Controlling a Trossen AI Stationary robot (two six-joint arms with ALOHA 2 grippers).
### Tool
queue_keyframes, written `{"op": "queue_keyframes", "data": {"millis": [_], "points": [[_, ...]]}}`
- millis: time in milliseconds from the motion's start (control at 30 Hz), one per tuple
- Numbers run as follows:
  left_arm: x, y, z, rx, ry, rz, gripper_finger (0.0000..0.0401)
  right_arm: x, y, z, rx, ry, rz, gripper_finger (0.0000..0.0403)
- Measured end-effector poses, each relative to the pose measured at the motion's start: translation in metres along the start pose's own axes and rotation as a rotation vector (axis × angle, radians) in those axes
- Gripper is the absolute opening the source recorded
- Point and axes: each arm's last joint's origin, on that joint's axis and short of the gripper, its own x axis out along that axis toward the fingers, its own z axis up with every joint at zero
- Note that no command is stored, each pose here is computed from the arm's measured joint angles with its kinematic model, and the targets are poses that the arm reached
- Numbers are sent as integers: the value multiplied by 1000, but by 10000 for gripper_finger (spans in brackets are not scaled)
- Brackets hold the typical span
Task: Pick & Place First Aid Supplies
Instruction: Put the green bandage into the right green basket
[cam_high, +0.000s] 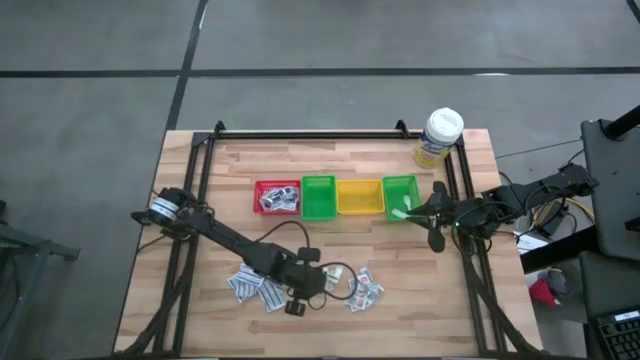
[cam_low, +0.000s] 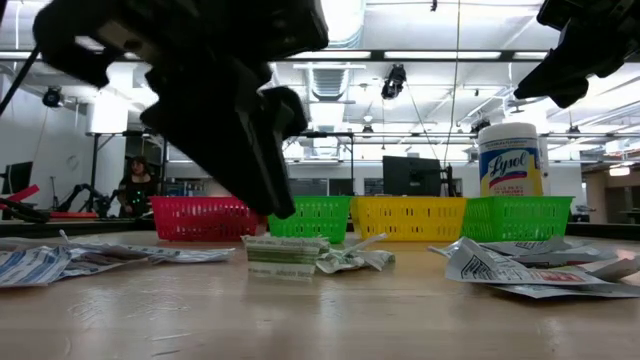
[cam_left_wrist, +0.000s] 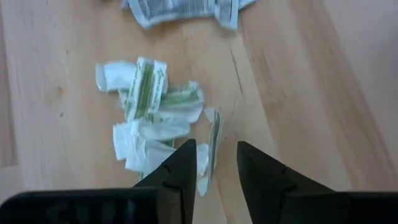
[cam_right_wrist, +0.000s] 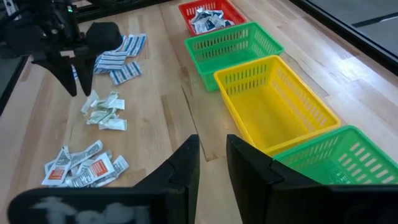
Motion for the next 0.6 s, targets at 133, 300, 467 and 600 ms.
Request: {"op": "queue_keyframes", "data": {"millis": [133,300,467,600], "points": [[2,0,-3,1,9,1,110,0,0,0,0,0,0,75],[6,1,-9,0,-6,-1,110,0,0,0,1,-1,0,66],[11,2,-16,-6,-13,-2,110,0,0,0,1,-2,0,64],[11,2,-15,-5,-20,-4,109,0,0,0,1,-2,0,69]]}}
